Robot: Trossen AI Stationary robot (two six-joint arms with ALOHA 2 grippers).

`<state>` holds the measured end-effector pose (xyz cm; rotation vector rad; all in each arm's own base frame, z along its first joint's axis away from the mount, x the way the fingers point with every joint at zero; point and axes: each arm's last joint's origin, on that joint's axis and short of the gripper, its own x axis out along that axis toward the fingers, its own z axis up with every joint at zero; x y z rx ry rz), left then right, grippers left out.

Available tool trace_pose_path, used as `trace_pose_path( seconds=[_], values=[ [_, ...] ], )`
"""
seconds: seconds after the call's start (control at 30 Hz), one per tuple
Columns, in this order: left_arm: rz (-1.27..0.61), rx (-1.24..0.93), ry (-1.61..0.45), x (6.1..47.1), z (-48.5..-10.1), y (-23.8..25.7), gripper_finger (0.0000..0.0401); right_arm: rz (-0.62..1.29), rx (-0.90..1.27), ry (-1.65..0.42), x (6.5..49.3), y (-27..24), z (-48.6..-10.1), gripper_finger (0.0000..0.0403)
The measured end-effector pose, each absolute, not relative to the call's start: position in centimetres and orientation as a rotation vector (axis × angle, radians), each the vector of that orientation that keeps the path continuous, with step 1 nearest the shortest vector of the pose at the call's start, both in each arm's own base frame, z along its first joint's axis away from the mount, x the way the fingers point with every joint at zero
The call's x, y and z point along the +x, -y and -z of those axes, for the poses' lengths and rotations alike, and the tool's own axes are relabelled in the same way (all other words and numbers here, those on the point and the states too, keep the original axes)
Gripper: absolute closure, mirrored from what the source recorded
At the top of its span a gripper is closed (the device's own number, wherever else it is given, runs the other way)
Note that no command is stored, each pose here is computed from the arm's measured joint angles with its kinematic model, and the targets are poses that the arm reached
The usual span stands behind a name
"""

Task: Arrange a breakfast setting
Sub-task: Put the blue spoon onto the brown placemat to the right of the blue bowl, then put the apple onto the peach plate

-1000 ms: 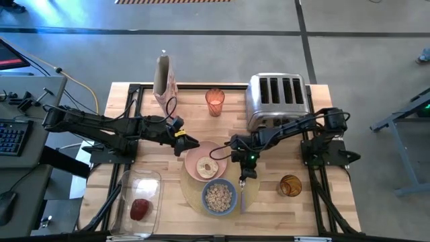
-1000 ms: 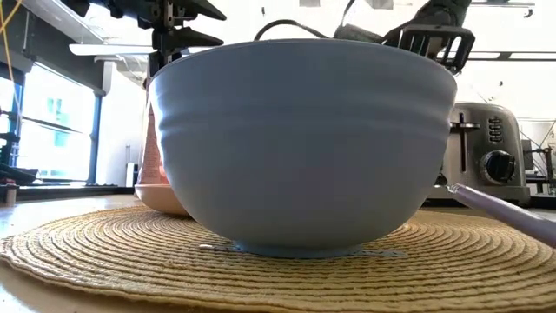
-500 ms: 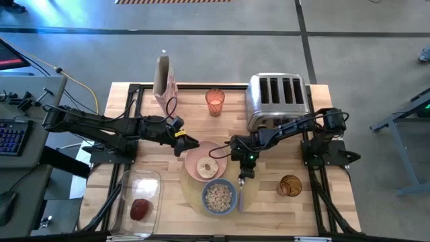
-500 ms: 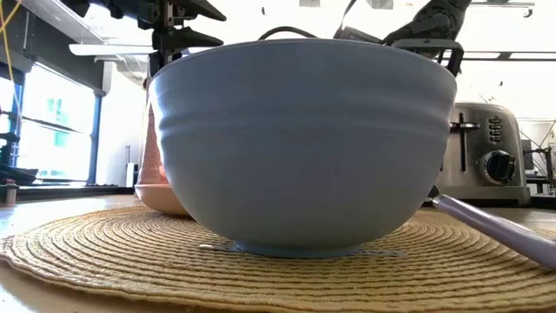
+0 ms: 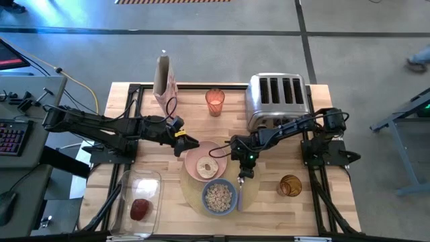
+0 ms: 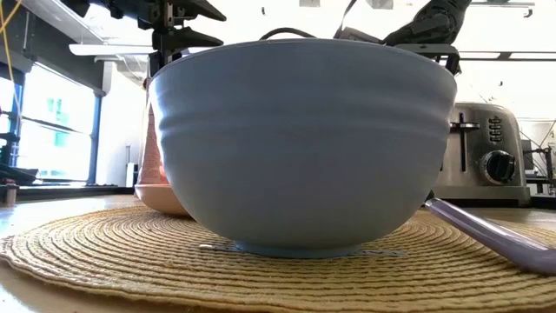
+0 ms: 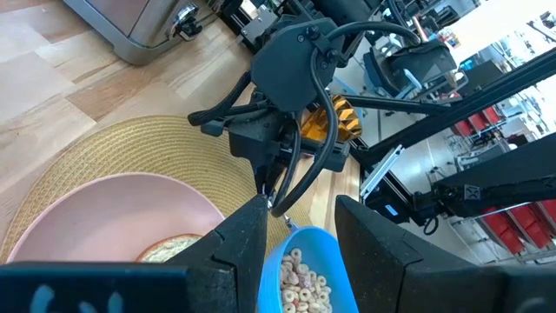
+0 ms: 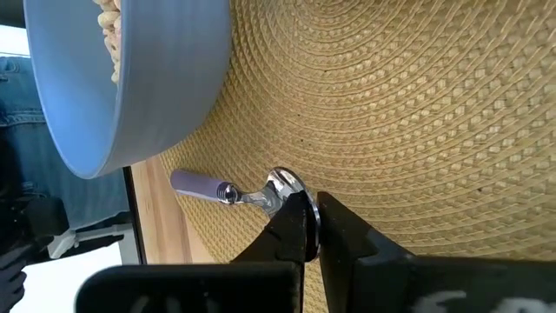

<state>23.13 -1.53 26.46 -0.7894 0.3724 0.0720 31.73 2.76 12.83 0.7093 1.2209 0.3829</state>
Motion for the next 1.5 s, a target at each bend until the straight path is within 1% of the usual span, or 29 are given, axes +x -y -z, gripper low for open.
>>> trace_pose_path(
  seconds=[0.43,0.5,0.7,0.83,1.2,1.3,1.5],
  values=[
    [-0.072,-0.789,-0.372,23.1,-26.5,1.5,0.0274,-0.388,0.701,-1.219,31.7,-2.8,-12.8,0.0397],
    [-0.072,-0.79,-0.373,23.1,-26.5,1.5,0.0274,-0.388,0.701,-1.219,31.7,-2.8,-12.8,0.0385],
    [-0.066,-0.791,-0.375,23.1,-26.5,1.5,0.0274,-0.378,0.714,-1.224,31.7,-2.8,-12.8,0.0326],
    [-0.066,-0.791,-0.375,23.1,-26.5,1.5,0.0274,-0.365,0.709,-1.223,31.7,-2.8,-12.8,0.0307],
    [-0.065,-0.791,-0.376,23.1,-26.5,1.5,0.0274,-0.266,0.805,-1.256,31.3,-0.8,-13.0,0.0304],
    [-0.065,-0.791,-0.376,23.1,-26.5,1.5,0.0274,-0.26,0.815,-1.261,30.9,-0.5,-13.6,0.0304],
    [-0.065,-0.79,-0.377,23.1,-26.4,1.5,0.0274,-0.262,0.835,-1.206,30.4,-0.5,-16.0,0.0304]
  ],
)
